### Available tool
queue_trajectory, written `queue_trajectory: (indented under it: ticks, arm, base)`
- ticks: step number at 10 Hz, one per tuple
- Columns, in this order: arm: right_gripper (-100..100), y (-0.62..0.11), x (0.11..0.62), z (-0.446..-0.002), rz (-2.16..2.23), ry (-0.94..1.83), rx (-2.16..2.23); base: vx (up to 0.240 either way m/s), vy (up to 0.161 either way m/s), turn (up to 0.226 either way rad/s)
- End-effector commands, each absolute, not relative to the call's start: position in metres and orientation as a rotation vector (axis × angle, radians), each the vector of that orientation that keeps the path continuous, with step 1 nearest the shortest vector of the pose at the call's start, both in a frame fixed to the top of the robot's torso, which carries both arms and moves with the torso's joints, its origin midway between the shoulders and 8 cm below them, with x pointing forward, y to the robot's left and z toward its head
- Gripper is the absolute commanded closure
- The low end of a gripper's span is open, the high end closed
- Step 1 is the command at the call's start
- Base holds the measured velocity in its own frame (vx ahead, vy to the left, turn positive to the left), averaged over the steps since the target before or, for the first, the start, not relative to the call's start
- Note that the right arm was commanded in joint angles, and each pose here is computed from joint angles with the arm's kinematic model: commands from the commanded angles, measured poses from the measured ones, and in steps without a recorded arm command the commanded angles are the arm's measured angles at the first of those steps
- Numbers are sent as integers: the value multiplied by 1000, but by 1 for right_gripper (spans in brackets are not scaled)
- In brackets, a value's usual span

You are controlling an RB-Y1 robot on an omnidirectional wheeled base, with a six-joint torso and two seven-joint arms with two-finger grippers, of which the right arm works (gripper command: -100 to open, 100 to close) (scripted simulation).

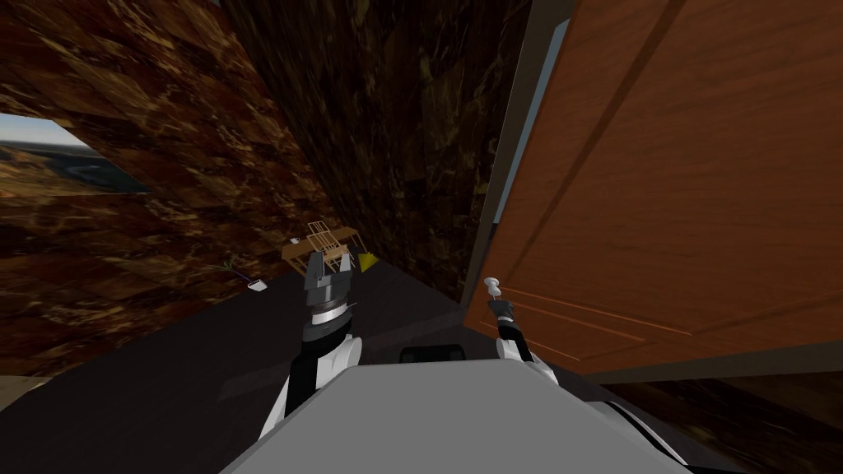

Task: Pull the door open

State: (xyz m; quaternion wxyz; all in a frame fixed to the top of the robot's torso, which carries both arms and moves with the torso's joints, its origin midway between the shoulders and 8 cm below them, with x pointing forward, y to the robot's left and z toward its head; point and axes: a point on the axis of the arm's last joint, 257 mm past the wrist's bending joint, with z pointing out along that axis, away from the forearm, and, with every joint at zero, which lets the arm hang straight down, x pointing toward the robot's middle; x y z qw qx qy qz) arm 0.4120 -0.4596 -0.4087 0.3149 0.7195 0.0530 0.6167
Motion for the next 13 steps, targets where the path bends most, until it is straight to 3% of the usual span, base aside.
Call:
queue_trajectory:
  ticks: [1,13]
  arm:
    - [100,-457,424,-392,1666,138,1859]
    - [100,-458,424,-392,1765,-12,1909]
  base:
    - [-1,6,-11]
    - [-12,-3,19]
